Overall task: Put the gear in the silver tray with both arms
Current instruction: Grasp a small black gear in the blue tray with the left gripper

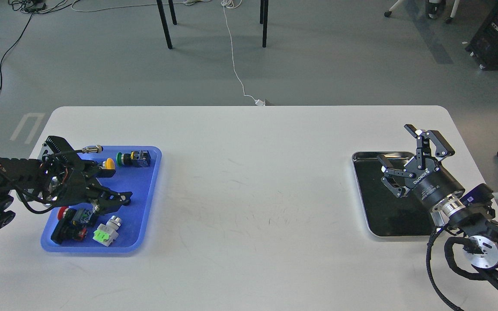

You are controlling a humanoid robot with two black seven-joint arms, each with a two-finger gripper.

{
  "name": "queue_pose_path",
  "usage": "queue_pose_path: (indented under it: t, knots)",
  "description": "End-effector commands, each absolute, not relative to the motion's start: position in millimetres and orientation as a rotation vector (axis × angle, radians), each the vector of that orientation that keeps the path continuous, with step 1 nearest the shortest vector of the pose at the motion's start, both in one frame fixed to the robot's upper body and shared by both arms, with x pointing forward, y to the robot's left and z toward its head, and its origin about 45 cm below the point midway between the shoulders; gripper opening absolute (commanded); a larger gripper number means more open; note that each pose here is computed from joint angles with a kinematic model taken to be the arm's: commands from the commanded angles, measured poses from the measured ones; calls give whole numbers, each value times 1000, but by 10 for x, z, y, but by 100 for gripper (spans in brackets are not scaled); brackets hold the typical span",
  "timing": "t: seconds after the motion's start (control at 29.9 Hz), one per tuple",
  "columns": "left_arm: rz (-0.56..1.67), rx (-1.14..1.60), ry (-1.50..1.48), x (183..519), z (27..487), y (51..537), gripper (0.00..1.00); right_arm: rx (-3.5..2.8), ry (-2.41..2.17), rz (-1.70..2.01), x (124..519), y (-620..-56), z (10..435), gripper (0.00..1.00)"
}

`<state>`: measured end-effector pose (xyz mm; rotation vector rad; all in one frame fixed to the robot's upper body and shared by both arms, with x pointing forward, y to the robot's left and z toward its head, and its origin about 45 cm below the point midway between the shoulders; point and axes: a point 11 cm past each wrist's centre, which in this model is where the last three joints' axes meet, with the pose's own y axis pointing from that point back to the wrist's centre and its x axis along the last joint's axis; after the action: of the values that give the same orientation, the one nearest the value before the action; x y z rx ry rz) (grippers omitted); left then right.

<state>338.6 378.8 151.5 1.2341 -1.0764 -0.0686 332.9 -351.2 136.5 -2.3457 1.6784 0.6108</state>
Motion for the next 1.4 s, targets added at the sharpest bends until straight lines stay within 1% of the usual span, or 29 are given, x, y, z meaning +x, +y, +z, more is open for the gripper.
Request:
queue_pose_path:
  t: [0.0,0.17,0.4,0.6,0.7,0.77,0.8,1.24,1.37]
  knots:
    - [-69,1234,-1073,3368,1495,3794,67,-2346,1677,611,3327,-3512,1365,99]
    - [-72,1232,-1067,3349,1471,3793,64,-2346,1679,611,3328,-3513,1365,99]
    - [-83,1230,-1038,3251,1368,3813,64,-2346,1679,611,3328,-3513,1365,99]
    - [-86,1228,-1032,3230,1345,3812,64,-2344,1681,611,3325,-3517,1363,99]
    - [-86,1228,-1030,3226,1337,3811,60,-2344,1681,611,3325,-3517,1363,99]
    - [-86,1226,-1030,3228,1331,3802,55,-2344,1679,610,3330,-3515,1368,99]
    - [-86,1226,-1029,3231,1324,3798,54,-2344,1679,610,3330,-3515,1368,99]
    - [-80,1236,-1019,3248,1286,3818,54,-2342,1681,608,3329,-3526,1373,99]
    - [-80,1236,-1015,3248,1268,3812,49,-2344,1679,608,3332,-3522,1374,99]
